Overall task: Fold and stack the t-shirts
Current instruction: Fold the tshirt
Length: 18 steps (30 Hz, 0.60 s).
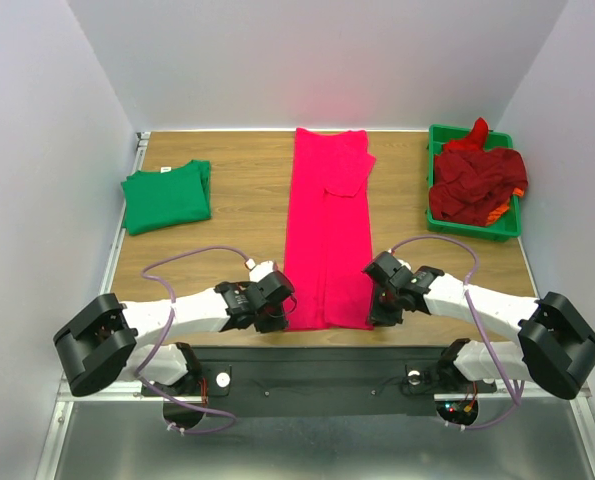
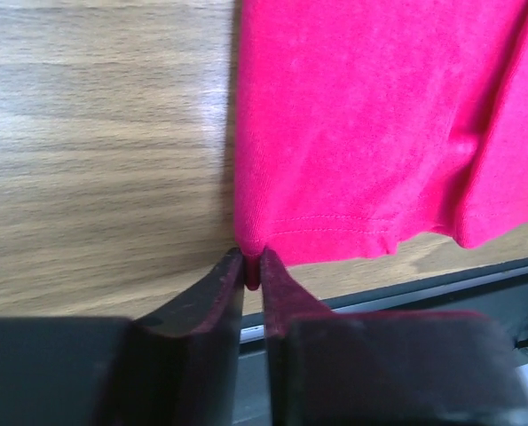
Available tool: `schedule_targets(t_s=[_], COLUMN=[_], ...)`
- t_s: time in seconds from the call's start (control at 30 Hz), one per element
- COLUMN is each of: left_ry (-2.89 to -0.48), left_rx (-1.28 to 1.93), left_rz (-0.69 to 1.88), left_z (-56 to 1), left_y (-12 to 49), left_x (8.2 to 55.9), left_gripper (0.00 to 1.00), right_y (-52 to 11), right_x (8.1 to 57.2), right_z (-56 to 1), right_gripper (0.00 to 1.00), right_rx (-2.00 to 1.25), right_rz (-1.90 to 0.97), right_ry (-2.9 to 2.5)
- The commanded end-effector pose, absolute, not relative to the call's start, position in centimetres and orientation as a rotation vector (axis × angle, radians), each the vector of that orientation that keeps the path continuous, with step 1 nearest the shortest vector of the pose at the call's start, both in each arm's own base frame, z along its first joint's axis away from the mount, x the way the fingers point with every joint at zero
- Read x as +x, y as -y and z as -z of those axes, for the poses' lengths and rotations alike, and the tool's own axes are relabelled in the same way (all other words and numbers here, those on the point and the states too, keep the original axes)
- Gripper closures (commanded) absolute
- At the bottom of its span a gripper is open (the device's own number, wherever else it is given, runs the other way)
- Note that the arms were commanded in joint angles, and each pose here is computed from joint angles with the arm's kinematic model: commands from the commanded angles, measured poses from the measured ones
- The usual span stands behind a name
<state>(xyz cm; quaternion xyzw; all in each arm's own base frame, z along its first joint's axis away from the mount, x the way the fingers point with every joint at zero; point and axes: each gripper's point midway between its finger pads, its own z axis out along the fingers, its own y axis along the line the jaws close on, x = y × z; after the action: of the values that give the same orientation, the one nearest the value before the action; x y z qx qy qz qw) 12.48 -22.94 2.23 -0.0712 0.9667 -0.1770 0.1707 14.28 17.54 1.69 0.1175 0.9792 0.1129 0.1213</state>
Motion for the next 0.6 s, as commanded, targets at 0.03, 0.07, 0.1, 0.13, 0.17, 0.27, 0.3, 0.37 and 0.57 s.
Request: schedule_targets(t_s=[0.03, 0.07, 0.1, 0.13, 0.17, 0.27, 0.3, 0.37, 0.57], left_ry=[-2.732, -2.73, -2.728, -2.726, -2.714, -2.694, -2.687, -2.661, -2.625], left_rx=[-0.166, -0.162, -0.158, -0.151, -0.142, -0.126, -0.118, -0.109, -0.096], left_rz=[0.523, 0.524, 0.53, 0.535, 0.552, 0.581, 0.592, 0.629, 0.645], left_z=[-2.8, -2.9, -3.1, -3.3, -3.8, -5.2, -5.7, -7.4, -10.4], left_y=[23.9, 24.0, 24.2, 24.3, 24.7, 25.6, 25.9, 26.9, 27.9], left_x=[12.9, 13.0, 13.0, 13.1, 13.3, 13.8, 14.0, 14.7, 16.9], left_gripper=[0.89, 0.93, 0.96, 1.0, 1.0, 1.0, 1.0, 1.0, 1.0], right_y=[-17.5, -17.6, -17.9, -18.0, -18.1, -18.6, -18.8, -18.9, -19.5], right_x=[14.4, 14.5, 14.7, 14.8, 15.0, 15.6, 15.8, 16.5, 18.6], right_z=[-1.4, -1.5, -1.9, -2.0, -2.3, -3.3, -3.7, -4.7, -8.3], right_gripper=[0.76, 0.77, 0.79, 0.8, 0.88, 1.0, 1.0, 1.0, 1.0], right_rx=[0.3, 0.291, 0.288, 0.281, 0.281, 0.272, 0.273, 0.27, 0.262], right_rz=[-0.289, -0.292, -0.303, -0.308, -0.316, -0.335, -0.339, -0.337, -0.323], right_ry=[-2.862, -2.863, -2.855, -2.853, -2.847, -2.827, -2.819, -2.792, -2.714])
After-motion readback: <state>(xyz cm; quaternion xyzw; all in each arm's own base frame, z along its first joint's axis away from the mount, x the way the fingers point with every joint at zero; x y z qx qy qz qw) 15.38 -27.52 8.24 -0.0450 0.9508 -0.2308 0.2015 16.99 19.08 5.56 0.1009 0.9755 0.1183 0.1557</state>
